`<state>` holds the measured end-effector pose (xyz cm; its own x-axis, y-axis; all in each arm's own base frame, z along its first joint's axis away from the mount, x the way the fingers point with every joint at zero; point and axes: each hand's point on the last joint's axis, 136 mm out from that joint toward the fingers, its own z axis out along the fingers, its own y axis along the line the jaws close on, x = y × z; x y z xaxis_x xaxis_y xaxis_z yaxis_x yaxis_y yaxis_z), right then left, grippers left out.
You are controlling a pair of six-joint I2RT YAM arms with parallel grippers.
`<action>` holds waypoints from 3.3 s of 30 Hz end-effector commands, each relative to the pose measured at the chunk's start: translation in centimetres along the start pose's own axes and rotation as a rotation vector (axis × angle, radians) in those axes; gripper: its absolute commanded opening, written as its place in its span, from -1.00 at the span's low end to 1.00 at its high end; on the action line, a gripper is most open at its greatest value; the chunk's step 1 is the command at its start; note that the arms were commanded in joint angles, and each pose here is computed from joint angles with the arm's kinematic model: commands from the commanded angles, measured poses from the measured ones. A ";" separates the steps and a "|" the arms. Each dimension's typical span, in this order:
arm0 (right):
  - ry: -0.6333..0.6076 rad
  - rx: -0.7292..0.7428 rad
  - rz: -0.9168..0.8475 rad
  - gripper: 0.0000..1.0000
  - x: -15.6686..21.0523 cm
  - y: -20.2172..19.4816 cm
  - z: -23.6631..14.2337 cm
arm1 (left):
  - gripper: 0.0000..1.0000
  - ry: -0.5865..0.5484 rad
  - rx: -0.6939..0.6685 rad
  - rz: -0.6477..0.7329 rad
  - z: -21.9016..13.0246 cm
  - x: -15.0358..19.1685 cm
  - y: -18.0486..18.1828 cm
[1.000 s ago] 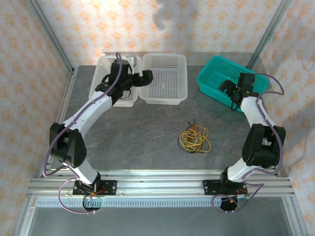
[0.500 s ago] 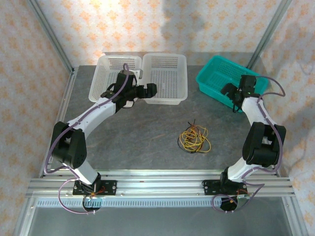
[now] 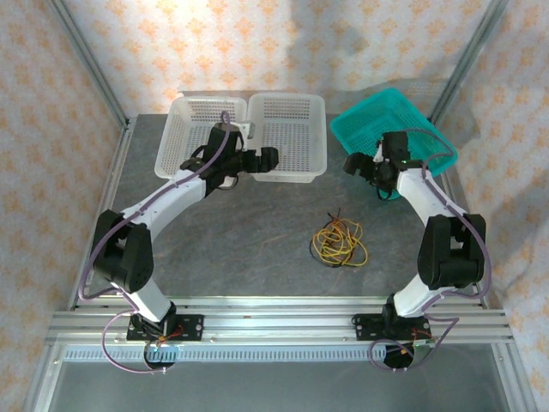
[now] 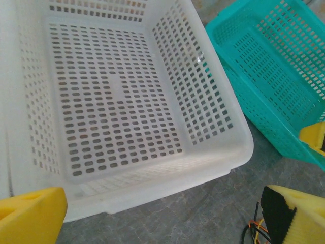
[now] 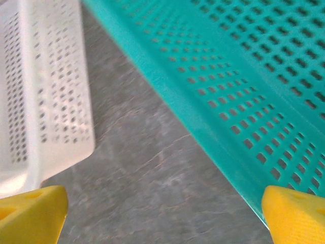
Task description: Untangle the cables
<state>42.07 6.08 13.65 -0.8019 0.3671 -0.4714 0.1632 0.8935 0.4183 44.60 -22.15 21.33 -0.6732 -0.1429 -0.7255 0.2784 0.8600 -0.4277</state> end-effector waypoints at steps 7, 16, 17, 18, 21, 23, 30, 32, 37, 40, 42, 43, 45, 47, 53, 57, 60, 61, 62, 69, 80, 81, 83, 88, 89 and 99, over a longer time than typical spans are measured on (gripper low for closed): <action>0.018 0.077 -0.064 0.92 -0.3 -0.3 0.0 | 0.98 -0.003 0.088 0.073 1.2 0.0 -4.8; -0.011 0.370 -0.125 0.66 -2.0 -4.3 0.6 | 0.98 -0.038 0.157 0.098 1.3 1.8 -9.0; -0.021 0.379 -0.134 0.61 -2.4 -4.4 0.8 | 0.98 -0.038 0.161 0.097 1.4 1.9 -9.3; -0.029 0.378 -0.147 0.56 -2.8 -4.3 1.1 | 0.99 -0.039 0.160 0.099 1.5 1.9 -9.4; -0.008 0.356 -0.177 0.42 -3.2 -3.9 2.4 | 0.98 -0.034 0.146 0.114 1.7 1.8 -9.6; 0.000 0.320 -0.183 0.30 -3.5 -3.3 3.2 | 0.98 -0.037 0.127 0.121 1.8 1.6 -9.3; -0.017 0.204 -0.182 0.02 -4.9 -0.9 4.9 | 0.97 -0.057 0.014 0.132 1.8 0.1 -8.0; -0.018 0.172 -0.181 -0.03 -5.2 -0.2 5.2 | 0.97 -0.070 0.001 0.124 1.6 -0.3 -7.6; -0.026 0.109 -0.178 -0.20 -6.1 1.5 6.2 | 0.97 -0.079 -0.008 0.106 1.3 -0.8 -7.1; -0.019 0.080 -0.169 -0.29 -6.6 2.2 7.0 | 0.97 -0.076 -0.013 0.104 1.1 -0.8 -6.8; -0.021 0.068 -0.164 -0.38 -7.1 2.5 7.6 | 0.98 -0.077 -0.016 0.101 0.9 -0.8 -6.6; -0.023 0.063 -0.161 -0.45 -7.5 2.7 7.9 | 0.97 -0.079 -0.018 0.097 0.8 -0.8 -6.5; -0.026 0.050 -0.160 -0.53 -8.1 3.2 8.4 | 0.97 -0.081 -0.021 0.087 0.7 -0.9 -6.2; -0.026 0.041 -0.161 -0.54 -8.7 3.6 8.9 | 0.98 -0.090 -0.020 0.077 0.4 -1.2 -5.9; -0.029 -0.004 -0.188 -0.56 -10.3 5.7 10.0 | 0.97 -0.098 -0.037 0.060 -0.1 -1.5 -4.8; -0.027 -0.028 -0.197 -0.58 -10.6 7.0 10.6 | 0.98 -0.104 -0.055 0.051 -0.3 -1.6 -4.0; -0.032 -0.036 -0.209 -0.60 -10.6 7.8 10.8 | 0.98 -0.116 -0.075 0.037 -0.5 -1.9 -3.1; -0.031 -0.040 -0.215 -0.59 -10.6 8.1 10.7 | 0.98 -0.122 -0.086 0.027 -0.6 -2.1 -2.7; -0.036 -0.040 -0.217 -0.54 -10.7 8.2 10.6 | 0.98 -0.132 -0.096 0.017 -0.8 -2.4 -2.1; -0.161 0.051 -0.188 0.19 -13.2 7.5 7.6 | 0.98 -0.192 -0.154 -0.063 -2.4 -4.7 2.7; -0.145 -0.094 -0.187 0.78 -11.7 9.5 7.8 | 0.98 -0.107 -0.266 -0.115 -0.1 -5.2 10.4; -0.139 -0.088 -0.184 0.80 -11.7 9.3 8.1 | 0.99 -0.101 -0.261 -0.118 0.3 -5.2 10.7; -0.131 -0.064 -0.177 0.84 -11.8 9.0 8.6 | 0.98 -0.089 -0.249 -0.120 1.0 -5.3 11.0; -0.115 -0.022 -0.169 0.91 -12.1 8.3 9.8 | 0.98 -0.051 -0.232 -0.108 3.2 -5.4 11.5; -0.110 -0.019 -0.169 0.91 -12.1 8.3 10.1 | 0.98 -0.033 -0.239 -0.110 4.2 -4.9 12.0; -0.069 0.009 -0.175 0.83 -12.0 8.0 12.3 | 0.88 0.025 -0.215 -0.100 8.1 -4.4 12.9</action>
<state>59.77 11.98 12.94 -0.7727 0.2327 -0.5905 0.0201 0.9389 0.3437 56.27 -13.97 14.20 -0.6996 -0.2439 -0.6717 0.0248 0.9311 -0.3639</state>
